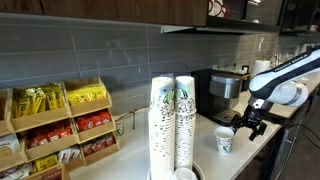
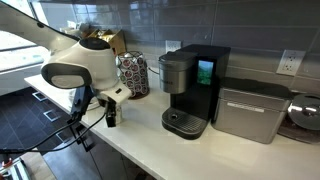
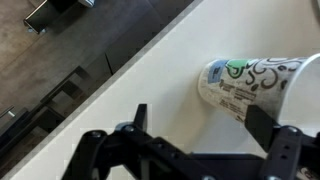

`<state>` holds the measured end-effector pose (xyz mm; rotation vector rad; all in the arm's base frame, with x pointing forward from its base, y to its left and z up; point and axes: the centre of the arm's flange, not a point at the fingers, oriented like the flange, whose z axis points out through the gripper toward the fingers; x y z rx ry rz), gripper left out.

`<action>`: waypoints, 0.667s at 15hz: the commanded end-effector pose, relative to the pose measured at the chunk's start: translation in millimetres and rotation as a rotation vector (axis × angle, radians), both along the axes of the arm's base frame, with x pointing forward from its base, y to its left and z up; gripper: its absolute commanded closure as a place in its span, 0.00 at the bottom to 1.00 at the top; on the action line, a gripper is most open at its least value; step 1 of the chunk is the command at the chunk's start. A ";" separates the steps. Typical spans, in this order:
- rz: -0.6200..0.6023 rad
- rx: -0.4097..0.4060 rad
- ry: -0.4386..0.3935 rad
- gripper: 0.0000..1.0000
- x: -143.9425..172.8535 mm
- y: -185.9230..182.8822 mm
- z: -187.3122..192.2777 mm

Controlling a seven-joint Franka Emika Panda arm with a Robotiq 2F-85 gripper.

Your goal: Stack the coffee cup on top of the right stacked cups

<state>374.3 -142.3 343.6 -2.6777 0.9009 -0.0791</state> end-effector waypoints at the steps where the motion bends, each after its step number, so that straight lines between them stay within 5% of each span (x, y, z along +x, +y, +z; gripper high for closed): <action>1: -0.044 0.044 0.004 0.00 5.4 14.0 -8.9; 10: -0.081 0.054 0.027 0.00 14.7 41.8 -7.6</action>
